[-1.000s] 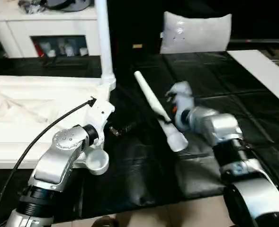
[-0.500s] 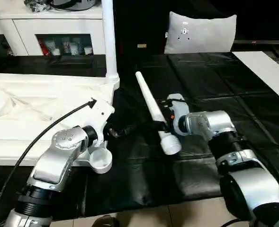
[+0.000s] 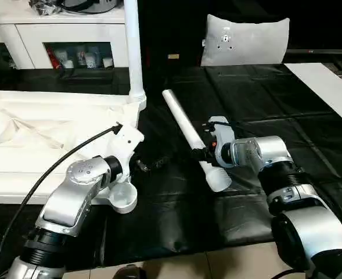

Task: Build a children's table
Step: Pick table leg

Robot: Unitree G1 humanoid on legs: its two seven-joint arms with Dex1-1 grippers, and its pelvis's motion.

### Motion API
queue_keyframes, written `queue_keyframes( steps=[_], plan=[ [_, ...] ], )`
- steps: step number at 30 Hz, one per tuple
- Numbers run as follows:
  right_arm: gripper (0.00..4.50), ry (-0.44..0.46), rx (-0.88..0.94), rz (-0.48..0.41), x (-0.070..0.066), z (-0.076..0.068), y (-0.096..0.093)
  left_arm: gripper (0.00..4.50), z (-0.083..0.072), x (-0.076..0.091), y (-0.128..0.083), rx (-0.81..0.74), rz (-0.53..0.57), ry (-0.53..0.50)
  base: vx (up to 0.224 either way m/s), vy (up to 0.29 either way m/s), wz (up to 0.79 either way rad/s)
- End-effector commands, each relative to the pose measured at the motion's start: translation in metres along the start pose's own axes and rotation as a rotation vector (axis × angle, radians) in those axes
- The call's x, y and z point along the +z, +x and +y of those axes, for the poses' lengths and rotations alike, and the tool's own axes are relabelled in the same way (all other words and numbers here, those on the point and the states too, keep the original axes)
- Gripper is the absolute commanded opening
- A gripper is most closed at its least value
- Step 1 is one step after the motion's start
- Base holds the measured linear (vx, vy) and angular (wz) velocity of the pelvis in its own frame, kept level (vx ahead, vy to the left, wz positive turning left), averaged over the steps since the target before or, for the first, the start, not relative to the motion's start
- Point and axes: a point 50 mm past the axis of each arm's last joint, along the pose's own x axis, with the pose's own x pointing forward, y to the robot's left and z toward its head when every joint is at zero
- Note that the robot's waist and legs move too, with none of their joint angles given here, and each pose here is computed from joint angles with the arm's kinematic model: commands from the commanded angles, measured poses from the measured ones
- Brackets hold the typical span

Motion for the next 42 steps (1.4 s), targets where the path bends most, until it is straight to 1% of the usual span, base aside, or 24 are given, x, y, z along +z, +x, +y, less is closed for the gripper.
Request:
queue_keyframes(
  steps=[1,5,7,9,10,11,13,14,15,17,18,21,23,24,26,27,28,29,30,31,33,35,37,42],
  plan=[
    [1.89,0.028,-0.026,0.047,-0.015,-0.007,0.002,4.5,-0.002,0.001,0.002,-0.015,-0.003,0.005,0.0,0.0,0.0],
    [1.86,0.029,-0.031,0.037,-0.015,-0.007,0.002,4.5,-0.002,0.001,0.002,-0.017,-0.002,0.004,0.0,0.0,0.0],
    [1.85,0.049,-0.041,-0.007,-0.014,-0.009,0.002,4.5,-0.003,0.0,0.002,-0.017,-0.002,0.004,0.0,0.0,0.0],
    [1.85,0.141,0.01,-0.079,-0.007,-0.008,-0.003,4.5,-0.004,0.0,0.003,-0.017,-0.003,0.005,0.0,0.0,0.0],
    [1.85,0.141,0.01,-0.079,-0.007,-0.008,-0.003,4.5,-0.004,0.0,0.003,-0.017,-0.003,0.005,0.0,0.0,0.0],
    [1.85,0.152,0.016,-0.125,-0.001,-0.008,-0.006,4.5,-0.005,0.0,0.003,-0.016,-0.003,0.006,0.0,0.0,0.0],
    [1.85,0.12,-0.006,-0.141,0.001,-0.01,-0.01,4.5,-0.005,0.0,0.003,-0.015,-0.004,0.009,0.0,0.0,0.0],
    [1.85,0.095,0.009,-0.254,0.009,-0.011,-0.02,4.5,-0.004,0.002,0.002,-0.001,-0.012,0.019,0.0,0.0,0.0],
    [1.84,0.095,0.009,-0.254,0.009,-0.011,-0.02,4.5,-0.004,0.002,0.002,-0.001,-0.012,0.019,0.0,0.0,0.0],
    [1.84,0.127,0.056,-0.375,0.017,-0.01,-0.031,4.5,-0.002,0.005,0.002,0.013,-0.031,0.025,0.0,0.0,0.0],
    [1.84,0.169,0.075,-0.504,0.022,-0.013,-0.043,4.5,-0.003,0.012,0.005,0.013,-0.072,0.018,0.0,0.0,0.0],
    [1.84,0.169,0.085,-0.639,0.026,-0.016,-0.055,4.5,-0.004,0.019,0.008,0.009,-0.112,0.004,0.0,0.0,0.0],
    [1.84,0.152,0.105,-0.684,0.025,-0.018,-0.059,4.5,-0.005,0.023,0.011,0.006,-0.14,-0.02,0.0,0.0,0.0],
    [1.84,0.169,0.206,-0.718,0.022,-0.019,-0.067,4.5,-0.005,0.037,0.017,0.005,-0.22,-0.086,0.0,0.0,0.0],
    [1.84,0.207,0.311,-0.722,0.02,-0.019,-0.073,4.5,-0.006,0.049,0.022,0.004,-0.287,-0.142,0.0,0.0,0.0],
    [1.84,0.206,0.357,-0.765,0.021,-0.017,-0.078,4.5,-0.006,0.058,0.025,-0.007,-0.338,-0.194,0.0,0.0,0.0],
    [1.84,0.206,0.357,-0.765,0.021,-0.017,-0.078,4.5,-0.006,0.058,0.025,-0.007,-0.338,-0.194,0.0,0.0,0.0],
    [1.84,0.199,0.375,-0.799,0.021,-0.016,-0.081,4.5,-0.006,0.063,0.027,-0.015,-0.366,-0.225,0.0,0.0,0.0],
    [1.84,0.199,0.457,-0.849,0.02,-0.012,-0.089,4.5,-0.007,0.076,0.032,-0.041,-0.427,-0.306,0.0,0.0,0.0],
    [1.84,0.199,0.457,-0.849,0.02,-0.012,-0.089,4.5,-0.007,0.076,0.032,-0.041,-0.427,-0.306,0.0,0.0,0.0],
    [1.84,0.187,0.617,-0.914,0.017,-0.005,-0.102,4.5,-0.011,0.1,0.042,-0.122,-0.521,-0.476,0.0,0.0,0.0],
    [1.84,0.179,0.658,-0.931,0.016,-0.003,-0.105,4.5,-0.012,0.107,0.045,-0.158,-0.543,-0.536,0.0,0.0,0.0],
    [1.84,0.14,0.734,-0.925,0.013,0.001,-0.109,4.5,-0.015,0.121,0.048,-0.253,-0.593,-0.655,0.0,0.0,0.0],
    [1.84,0.113,0.79,-0.908,0.01,0.006,-0.112,4.5,-0.019,0.131,0.049,-0.337,-0.637,-0.763,0.0,0.0,0.0]
  ],
)
